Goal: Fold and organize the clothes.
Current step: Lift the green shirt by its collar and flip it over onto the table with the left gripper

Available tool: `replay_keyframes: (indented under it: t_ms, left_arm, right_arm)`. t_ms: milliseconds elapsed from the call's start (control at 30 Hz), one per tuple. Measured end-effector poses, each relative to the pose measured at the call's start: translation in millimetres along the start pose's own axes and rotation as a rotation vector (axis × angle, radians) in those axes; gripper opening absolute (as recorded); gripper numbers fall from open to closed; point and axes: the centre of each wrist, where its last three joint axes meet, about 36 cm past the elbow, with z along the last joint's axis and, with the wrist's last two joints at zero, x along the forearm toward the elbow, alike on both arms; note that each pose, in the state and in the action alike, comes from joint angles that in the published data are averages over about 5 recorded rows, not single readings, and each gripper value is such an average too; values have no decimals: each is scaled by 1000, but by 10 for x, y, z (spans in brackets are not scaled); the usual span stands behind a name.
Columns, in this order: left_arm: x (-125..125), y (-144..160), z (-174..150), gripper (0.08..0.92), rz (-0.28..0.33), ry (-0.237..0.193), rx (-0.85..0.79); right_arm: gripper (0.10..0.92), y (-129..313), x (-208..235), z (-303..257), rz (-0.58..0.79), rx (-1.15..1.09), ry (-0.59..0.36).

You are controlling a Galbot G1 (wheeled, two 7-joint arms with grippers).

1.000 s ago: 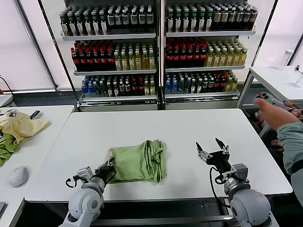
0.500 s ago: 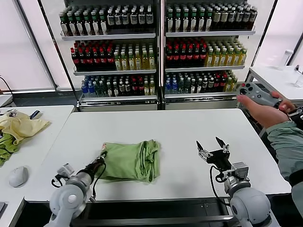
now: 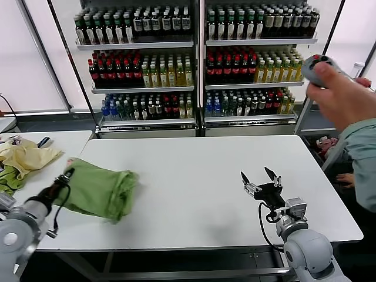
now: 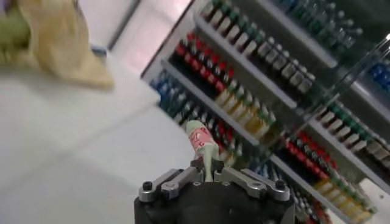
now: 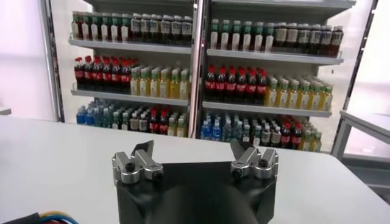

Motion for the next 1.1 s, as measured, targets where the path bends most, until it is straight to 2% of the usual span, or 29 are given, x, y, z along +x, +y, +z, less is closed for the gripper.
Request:
replay_keyframes:
  t_ms: [133, 267, 400, 700, 1100]
  left_arm:
    - [113, -166, -161, 127, 13, -49, -75]
    - [118, -375, -54, 127, 29, -52, -158]
    - [-12, -555, 285, 127, 30, -18, -238]
    - [-416, -1024, 1333, 127, 22, 88, -436]
    - [-625, -1800, 2370, 127, 93, 151, -637]
  right_arm:
    - [823, 9, 2, 5, -5, -7, -4]
    - [823, 20, 12, 9, -7, -13, -8]
    - [823, 23, 22, 7, -4, -18, -12]
    - [823, 2, 63, -12, 10, -20, -21]
    - [823, -52, 79, -45, 26, -19, -34]
